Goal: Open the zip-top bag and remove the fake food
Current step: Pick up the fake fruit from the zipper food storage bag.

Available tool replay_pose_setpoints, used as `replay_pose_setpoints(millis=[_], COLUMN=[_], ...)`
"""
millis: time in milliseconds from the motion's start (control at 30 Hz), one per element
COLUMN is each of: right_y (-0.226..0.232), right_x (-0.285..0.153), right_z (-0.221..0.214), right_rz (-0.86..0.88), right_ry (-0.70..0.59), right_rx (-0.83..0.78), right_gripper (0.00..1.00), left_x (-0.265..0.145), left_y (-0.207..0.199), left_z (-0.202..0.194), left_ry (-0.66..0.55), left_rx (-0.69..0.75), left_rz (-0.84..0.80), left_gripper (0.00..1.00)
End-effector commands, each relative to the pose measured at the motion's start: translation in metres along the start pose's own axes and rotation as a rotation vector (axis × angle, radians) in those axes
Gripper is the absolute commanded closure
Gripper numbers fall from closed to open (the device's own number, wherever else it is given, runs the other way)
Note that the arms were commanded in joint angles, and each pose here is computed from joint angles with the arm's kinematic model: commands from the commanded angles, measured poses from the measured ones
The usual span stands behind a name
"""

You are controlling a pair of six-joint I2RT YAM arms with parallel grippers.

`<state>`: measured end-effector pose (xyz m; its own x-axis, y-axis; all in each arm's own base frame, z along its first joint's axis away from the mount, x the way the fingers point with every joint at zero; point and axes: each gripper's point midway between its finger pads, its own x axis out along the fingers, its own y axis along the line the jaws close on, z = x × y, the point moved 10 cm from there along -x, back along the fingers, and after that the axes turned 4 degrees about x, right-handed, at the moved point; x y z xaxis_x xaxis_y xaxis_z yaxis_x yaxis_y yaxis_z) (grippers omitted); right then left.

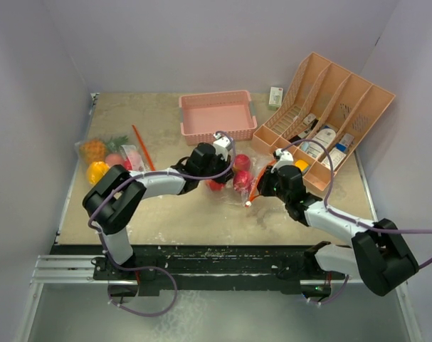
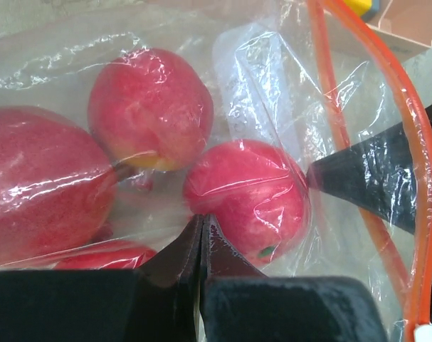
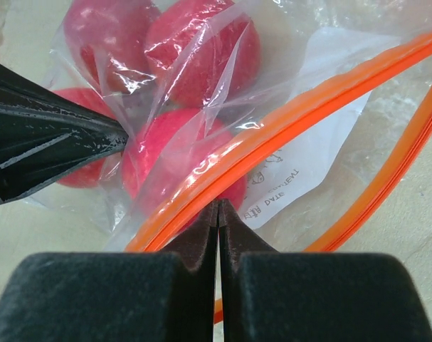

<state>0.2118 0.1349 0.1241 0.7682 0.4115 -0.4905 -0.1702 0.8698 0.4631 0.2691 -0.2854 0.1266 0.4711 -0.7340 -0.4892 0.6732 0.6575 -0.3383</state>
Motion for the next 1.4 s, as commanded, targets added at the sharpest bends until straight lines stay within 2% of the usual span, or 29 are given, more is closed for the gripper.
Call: replay_pose_setpoints(millis=[0,133,267,533,700,867,1233,1367], right_y=[0.012,0.014,0.013,0.019,0.017,0.013,0.000,0.001], right_x=[0.004,0.003,0.005,-0.007,0.005,0.016,-0.017,-0.019], right_z=[0.015,0.016,0.014,0.022,0.015,0.008,-0.016,-0.017], right_rz=[0.044,0.066,0.060,0.114,0.121,0.100,0.101,0.108], right_ry=[-0.051,-0.059,-0.050,-0.113,-0.068,-0.006,0.028,0.040], right_rx=[0.001,0.004,0.001,0.004,-0.011,-0.013,-0.008,0.002], right_gripper=[0.92,0.60,0.45,0.38,0.30,0.29,0.20,0.11], left_x=[0.013,0.020,0.026,0.031,0.032,0.030,0.033,0.036], left_y=[-0.009,-0.010,-0.015,-0.016,-0.018,-0.021,-0.020,-0.021], left_z=[-0.012,-0.025,-0.034,-0.045,-0.048,-0.049,-0.046,-0.043], left_ry=[0.042,0.078,0.100,0.131,0.137,0.138,0.131,0.128], left_rx=[0.004,0.008,0.009,0.012,0.005,-0.001,-0.005,-0.004], left_rz=[-0.082,-0.078,-0.091,-0.085,-0.101,-0.096,-0.076,-0.083], left_gripper=[1.00,1.00,1.00,1.00,1.00,1.00,1.00,1.00])
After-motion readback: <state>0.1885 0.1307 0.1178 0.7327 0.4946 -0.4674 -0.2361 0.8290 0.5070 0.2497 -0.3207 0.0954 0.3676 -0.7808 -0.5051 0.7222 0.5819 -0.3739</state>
